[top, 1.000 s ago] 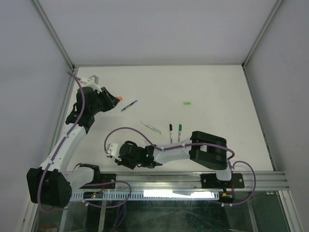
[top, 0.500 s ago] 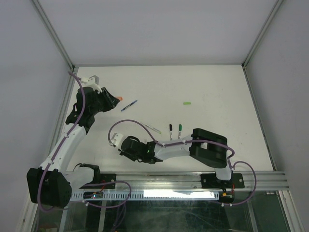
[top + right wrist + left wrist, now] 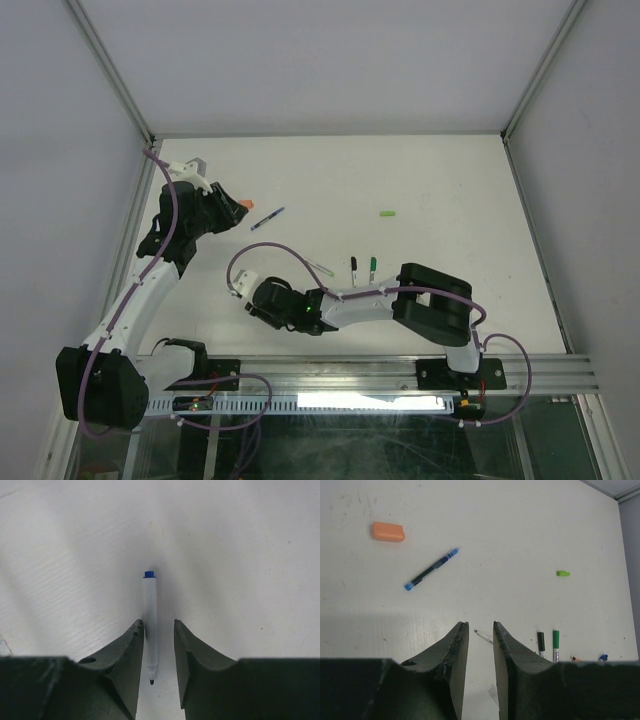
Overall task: Insert the pens into the pen caps
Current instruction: Move the pen to the center of the board.
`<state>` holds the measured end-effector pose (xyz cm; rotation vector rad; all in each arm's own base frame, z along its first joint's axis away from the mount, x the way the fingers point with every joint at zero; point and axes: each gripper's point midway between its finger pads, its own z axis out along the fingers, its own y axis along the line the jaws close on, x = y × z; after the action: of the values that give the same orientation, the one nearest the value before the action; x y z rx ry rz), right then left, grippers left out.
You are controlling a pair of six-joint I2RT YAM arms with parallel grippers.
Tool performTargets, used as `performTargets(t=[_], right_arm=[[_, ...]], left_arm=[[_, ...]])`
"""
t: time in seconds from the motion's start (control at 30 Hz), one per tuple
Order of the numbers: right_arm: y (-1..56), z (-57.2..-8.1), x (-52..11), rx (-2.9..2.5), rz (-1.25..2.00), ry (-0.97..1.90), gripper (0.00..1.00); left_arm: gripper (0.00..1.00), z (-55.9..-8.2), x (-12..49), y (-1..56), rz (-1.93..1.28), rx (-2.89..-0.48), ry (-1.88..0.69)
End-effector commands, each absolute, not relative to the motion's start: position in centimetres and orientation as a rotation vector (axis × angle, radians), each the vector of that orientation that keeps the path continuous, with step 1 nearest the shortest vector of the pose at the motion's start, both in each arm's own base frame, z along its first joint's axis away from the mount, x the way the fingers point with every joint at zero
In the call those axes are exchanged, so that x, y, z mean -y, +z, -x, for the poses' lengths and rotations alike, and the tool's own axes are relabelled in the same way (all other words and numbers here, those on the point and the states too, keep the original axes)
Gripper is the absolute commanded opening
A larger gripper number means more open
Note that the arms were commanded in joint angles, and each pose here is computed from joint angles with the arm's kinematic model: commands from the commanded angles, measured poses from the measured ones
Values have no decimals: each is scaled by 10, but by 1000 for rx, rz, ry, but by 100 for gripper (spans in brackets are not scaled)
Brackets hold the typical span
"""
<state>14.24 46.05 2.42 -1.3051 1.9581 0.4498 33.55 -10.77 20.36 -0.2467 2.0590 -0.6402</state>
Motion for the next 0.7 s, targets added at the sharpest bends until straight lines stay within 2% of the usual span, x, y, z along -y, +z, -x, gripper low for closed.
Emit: performTargets(t=[0.0,0.27,0.4,0.67], right_arm=[[7,-133,-434,-2030,1392,377,34],[76,-133,-448,-1945,1281,606,40],[109,-155,-428,-1946,1177,685,42],[96,-226,-356,-2179,1130,528,45]], left_arm=[[28,-338,104,209,227,-2035,-632],[28,-340,103,206,227,-2042,-625],[29,-339,102,205,224,-2043,-617],[30,-337,103,200,227,-2053,-620]])
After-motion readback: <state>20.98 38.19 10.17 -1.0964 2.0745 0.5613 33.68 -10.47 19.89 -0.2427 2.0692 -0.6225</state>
